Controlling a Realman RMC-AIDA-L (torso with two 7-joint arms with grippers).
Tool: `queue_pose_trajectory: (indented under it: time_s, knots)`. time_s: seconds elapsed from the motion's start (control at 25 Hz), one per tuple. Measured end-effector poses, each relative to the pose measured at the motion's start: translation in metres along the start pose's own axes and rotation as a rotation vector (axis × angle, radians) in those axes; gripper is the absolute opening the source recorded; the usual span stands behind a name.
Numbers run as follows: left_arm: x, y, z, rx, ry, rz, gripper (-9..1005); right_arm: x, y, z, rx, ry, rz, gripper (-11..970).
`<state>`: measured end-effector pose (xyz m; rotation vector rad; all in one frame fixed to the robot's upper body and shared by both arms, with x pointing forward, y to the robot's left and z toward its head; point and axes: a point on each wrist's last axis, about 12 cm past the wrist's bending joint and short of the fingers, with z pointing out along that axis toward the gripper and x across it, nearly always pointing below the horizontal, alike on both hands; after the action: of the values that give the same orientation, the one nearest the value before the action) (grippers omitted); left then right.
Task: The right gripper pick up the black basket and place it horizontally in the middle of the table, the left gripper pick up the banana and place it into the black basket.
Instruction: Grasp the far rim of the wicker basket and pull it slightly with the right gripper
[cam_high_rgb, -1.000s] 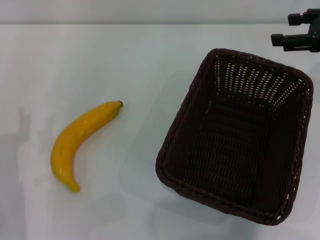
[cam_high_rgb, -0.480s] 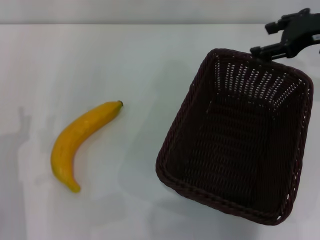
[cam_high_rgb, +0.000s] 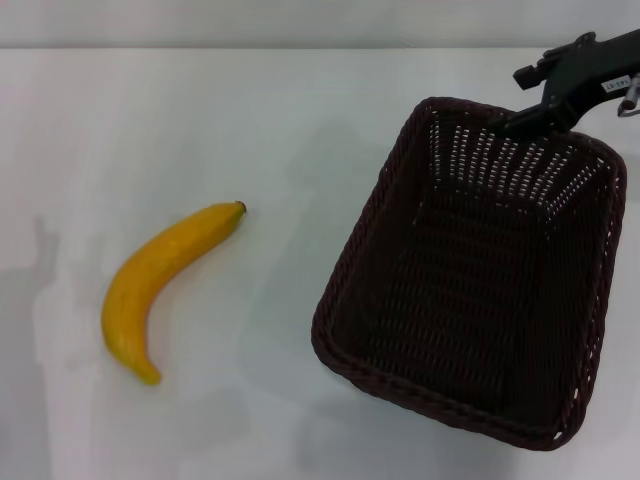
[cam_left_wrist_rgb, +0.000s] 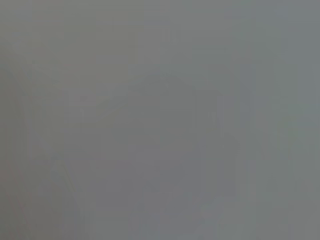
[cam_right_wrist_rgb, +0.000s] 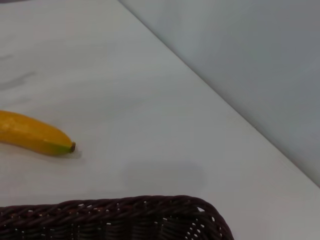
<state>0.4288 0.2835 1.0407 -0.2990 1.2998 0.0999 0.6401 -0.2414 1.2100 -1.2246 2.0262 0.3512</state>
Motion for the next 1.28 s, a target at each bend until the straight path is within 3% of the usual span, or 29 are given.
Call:
queue_pose_trajectory:
  time_s: [0.48, 1.28]
  knots:
    - [0.001, 0.002, -0.001, -0.003, 0.005, 0.005, 890, -0.002, -0.006, 0.017, 0.001, 0.053, 0.01, 735]
    - [0.003, 0.006, 0.001, -0.004, 0.008, -0.006, 889, -0.003, -0.003, 0.036, -0.001, 0.136, -0.012, 734]
